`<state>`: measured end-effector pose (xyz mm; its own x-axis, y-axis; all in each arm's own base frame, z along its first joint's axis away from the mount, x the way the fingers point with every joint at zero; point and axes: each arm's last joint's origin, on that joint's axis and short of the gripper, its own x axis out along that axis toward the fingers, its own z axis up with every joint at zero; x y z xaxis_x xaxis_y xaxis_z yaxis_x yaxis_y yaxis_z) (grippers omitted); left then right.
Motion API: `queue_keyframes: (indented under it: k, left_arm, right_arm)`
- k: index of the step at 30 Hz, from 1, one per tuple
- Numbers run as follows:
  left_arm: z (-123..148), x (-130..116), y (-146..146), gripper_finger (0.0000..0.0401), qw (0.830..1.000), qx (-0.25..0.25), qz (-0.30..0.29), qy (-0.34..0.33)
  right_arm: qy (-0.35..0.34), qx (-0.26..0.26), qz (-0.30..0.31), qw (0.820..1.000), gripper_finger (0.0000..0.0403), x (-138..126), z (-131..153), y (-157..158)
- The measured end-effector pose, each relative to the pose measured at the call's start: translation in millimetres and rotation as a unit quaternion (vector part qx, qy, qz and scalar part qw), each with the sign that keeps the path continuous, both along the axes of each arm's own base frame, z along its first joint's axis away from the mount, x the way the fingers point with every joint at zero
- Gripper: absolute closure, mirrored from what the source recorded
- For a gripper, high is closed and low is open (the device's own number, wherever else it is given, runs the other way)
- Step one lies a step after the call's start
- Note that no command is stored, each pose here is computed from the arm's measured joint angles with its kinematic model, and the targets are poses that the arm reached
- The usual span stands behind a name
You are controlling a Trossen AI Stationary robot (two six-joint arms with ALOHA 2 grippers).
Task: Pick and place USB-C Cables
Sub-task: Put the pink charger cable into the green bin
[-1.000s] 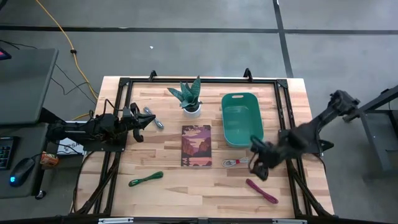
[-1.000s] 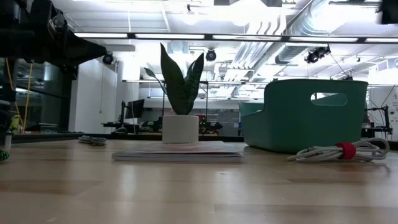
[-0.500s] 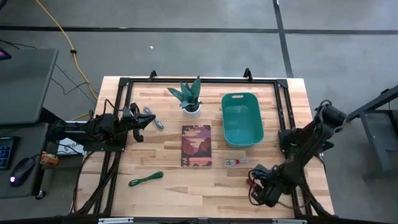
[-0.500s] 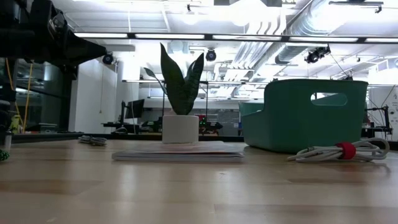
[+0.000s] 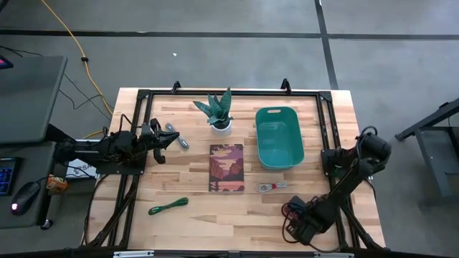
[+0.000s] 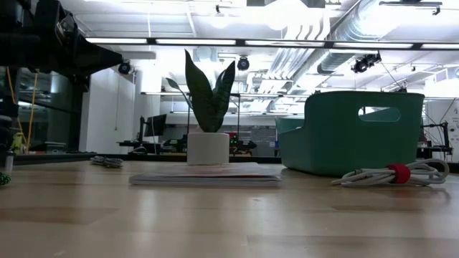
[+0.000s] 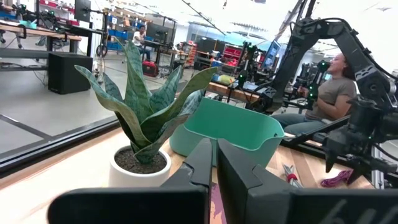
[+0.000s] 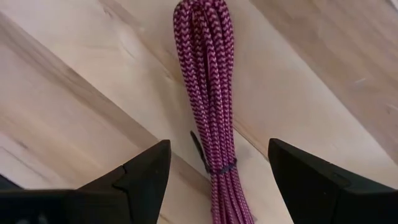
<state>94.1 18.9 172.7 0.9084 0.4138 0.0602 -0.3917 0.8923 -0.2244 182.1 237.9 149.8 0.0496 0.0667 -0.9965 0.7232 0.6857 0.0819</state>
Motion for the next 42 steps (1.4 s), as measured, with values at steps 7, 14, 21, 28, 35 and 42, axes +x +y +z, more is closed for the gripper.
queue_keyframes:
  k: [7, 14, 21, 28, 35, 42]
  left_arm:
    - [-0.1, 0.0, 0.0, 0.0398, 1.0, 0.0, 0.0, 0.0]
    - [0.1, 0.0, 0.0, 0.0398, 1.0, 0.0, 0.0, 0.0]
    - [0.1, 0.0, 0.0, 0.0398, 1.0, 0.0, 0.0, 0.0]
    - [-0.1, 0.0, 0.0, 0.0398, 1.0, 0.0, 0.0, 0.0]
    - [0.0, 0.0, 0.0, 0.0398, 1.0, 0.0, 0.0, 0.0]
    - [-0.1, 0.0, 0.0, 0.0398, 1.0, 0.0, 0.0, 0.0]
  right_arm:
    - [0.018, -0.003, 0.004, 1.0, 0.0142, 3.6, -15.8, 5.5]
    - [0.025, -0.01, 0.005, 1.0, 0.0146, 3.0, -19.3, 5.0]
    - [0.053, -0.006, 0.005, 0.999, 0.0236, 0.6, -19.8, 3.5]
    - [0.064, -0.014, 0.029, 0.997, 0.0387, -1.5, -20.2, 1.8]
    - [0.056, -0.007, 0.083, 0.995, 0.0387, -0.1, -9.7, 3.8]
    - [-0.037, -0.006, 0.158, 0.987, 0.0395, -9.6, 34.8, 1.8]
